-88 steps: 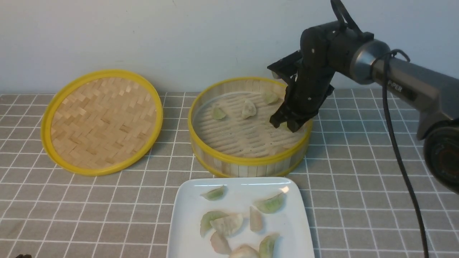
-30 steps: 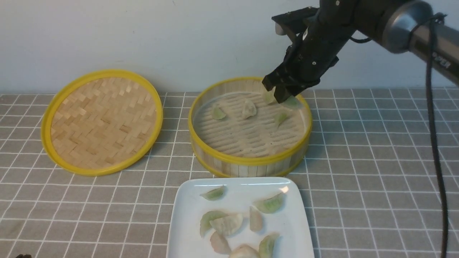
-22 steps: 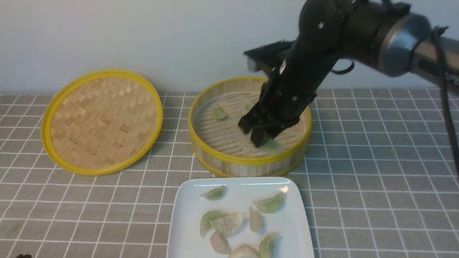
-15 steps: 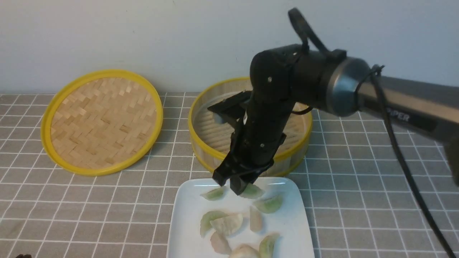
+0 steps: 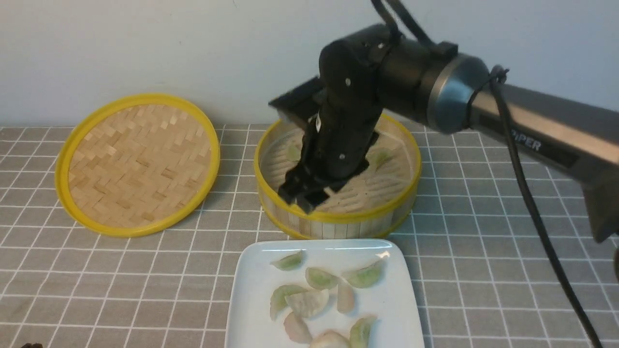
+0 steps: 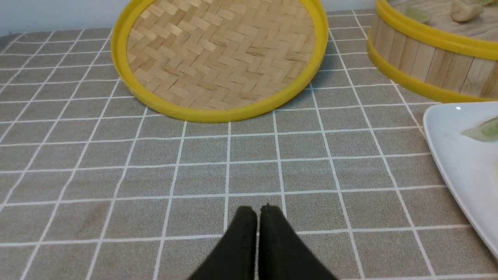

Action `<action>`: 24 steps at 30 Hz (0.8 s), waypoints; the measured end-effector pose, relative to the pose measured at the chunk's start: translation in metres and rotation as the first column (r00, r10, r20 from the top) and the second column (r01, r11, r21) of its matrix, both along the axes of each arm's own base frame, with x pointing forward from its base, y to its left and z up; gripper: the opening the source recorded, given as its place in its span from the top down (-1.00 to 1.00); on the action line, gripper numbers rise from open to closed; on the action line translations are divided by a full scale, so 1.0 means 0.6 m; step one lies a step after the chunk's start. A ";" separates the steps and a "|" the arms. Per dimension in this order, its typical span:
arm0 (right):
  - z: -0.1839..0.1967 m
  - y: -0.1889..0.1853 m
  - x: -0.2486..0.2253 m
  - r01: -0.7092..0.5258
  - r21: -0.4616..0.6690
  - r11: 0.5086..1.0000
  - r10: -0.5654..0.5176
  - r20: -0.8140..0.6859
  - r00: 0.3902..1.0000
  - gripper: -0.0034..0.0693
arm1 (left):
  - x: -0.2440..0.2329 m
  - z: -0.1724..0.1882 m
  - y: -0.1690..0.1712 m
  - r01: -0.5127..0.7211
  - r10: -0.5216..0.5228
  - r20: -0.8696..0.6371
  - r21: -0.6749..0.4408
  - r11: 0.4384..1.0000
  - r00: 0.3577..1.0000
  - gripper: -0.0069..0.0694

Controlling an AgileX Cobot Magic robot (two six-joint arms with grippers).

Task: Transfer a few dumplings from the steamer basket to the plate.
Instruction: Use the right arm to grab a dumpling from inside the steamer

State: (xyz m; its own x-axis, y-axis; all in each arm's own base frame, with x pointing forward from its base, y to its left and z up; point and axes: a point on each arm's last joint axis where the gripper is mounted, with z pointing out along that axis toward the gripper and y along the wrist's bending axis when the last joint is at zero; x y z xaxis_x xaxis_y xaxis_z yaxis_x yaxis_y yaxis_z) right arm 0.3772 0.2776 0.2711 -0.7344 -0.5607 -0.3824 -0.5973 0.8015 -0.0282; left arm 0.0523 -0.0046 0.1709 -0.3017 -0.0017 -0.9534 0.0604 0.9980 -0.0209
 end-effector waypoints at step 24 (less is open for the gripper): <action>-0.140 -0.130 0.201 0.359 0.088 0.929 -0.358 -0.032 0.933 -0.25 | 0.000 0.000 0.000 0.000 0.000 0.000 0.000 1.000 1.000 0.83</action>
